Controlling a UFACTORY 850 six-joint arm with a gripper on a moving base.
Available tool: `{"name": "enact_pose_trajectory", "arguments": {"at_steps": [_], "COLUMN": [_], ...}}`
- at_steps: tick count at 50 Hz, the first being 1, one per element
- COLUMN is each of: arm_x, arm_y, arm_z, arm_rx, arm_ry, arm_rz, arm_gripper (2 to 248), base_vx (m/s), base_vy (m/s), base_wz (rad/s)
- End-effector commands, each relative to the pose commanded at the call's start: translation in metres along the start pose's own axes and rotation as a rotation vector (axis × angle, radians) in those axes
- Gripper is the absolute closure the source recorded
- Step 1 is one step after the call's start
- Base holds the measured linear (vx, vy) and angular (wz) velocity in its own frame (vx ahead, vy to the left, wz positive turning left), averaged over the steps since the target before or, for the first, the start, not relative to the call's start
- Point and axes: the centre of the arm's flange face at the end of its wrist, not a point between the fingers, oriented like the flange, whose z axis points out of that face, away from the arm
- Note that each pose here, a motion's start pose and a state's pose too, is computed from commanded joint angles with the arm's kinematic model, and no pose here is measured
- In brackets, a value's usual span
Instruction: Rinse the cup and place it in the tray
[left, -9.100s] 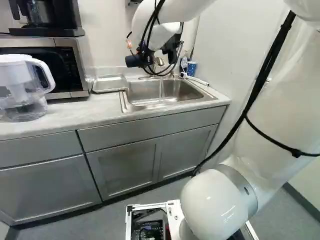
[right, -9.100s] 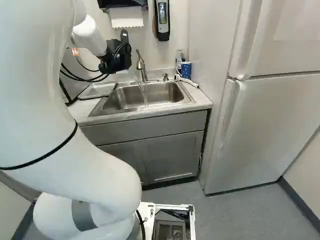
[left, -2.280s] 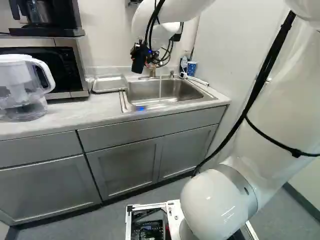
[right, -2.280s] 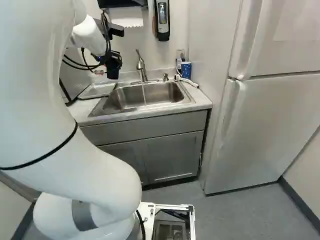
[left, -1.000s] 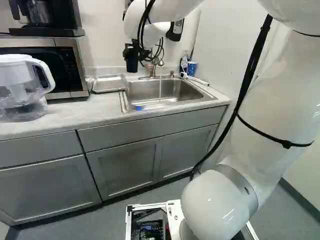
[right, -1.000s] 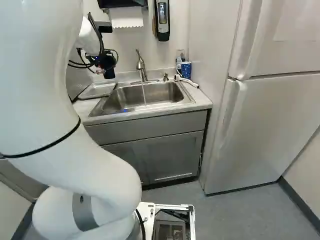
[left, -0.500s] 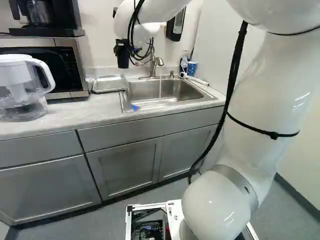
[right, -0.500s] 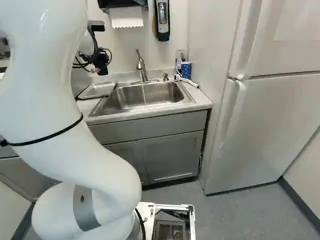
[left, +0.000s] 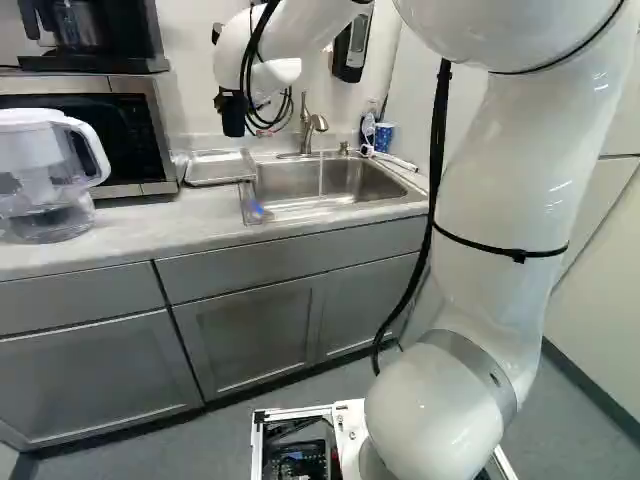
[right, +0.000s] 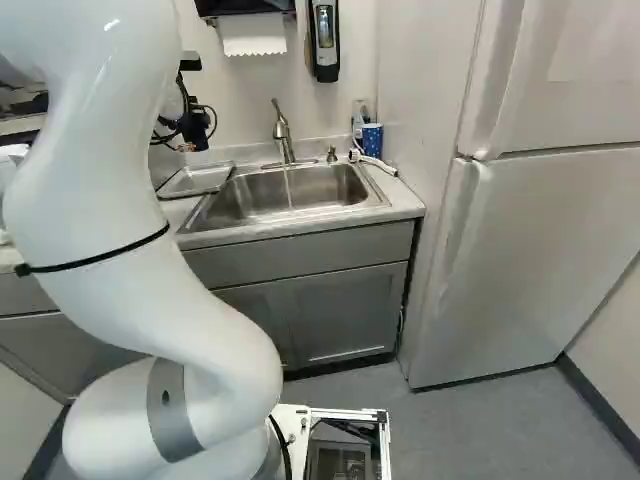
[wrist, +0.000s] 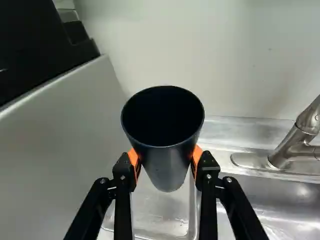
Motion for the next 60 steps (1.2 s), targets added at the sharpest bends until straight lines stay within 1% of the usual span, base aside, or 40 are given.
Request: {"name": "enact_pose_trajectory", "arguments": {"at_steps": [30, 43, 60], "arm_x": [-0.030, -0.041, -0.058], "arm_y": [0.003, 0.000, 0.001], "arm_z": [0.018, 0.034, 0.045], "arm_rx": [-0.006, -0.002, -0.006], "arm_ry": [-0.060, -0.083, -0.117], "arm_rz": [-0.001, -0.003, -0.004], "arm_gripper": [130, 130, 130], "base_vx": [0.000, 0.000, 0.000], "base_vy": [0.000, 0.000, 0.000], "base_wz": [0.000, 0.000, 0.000]}}
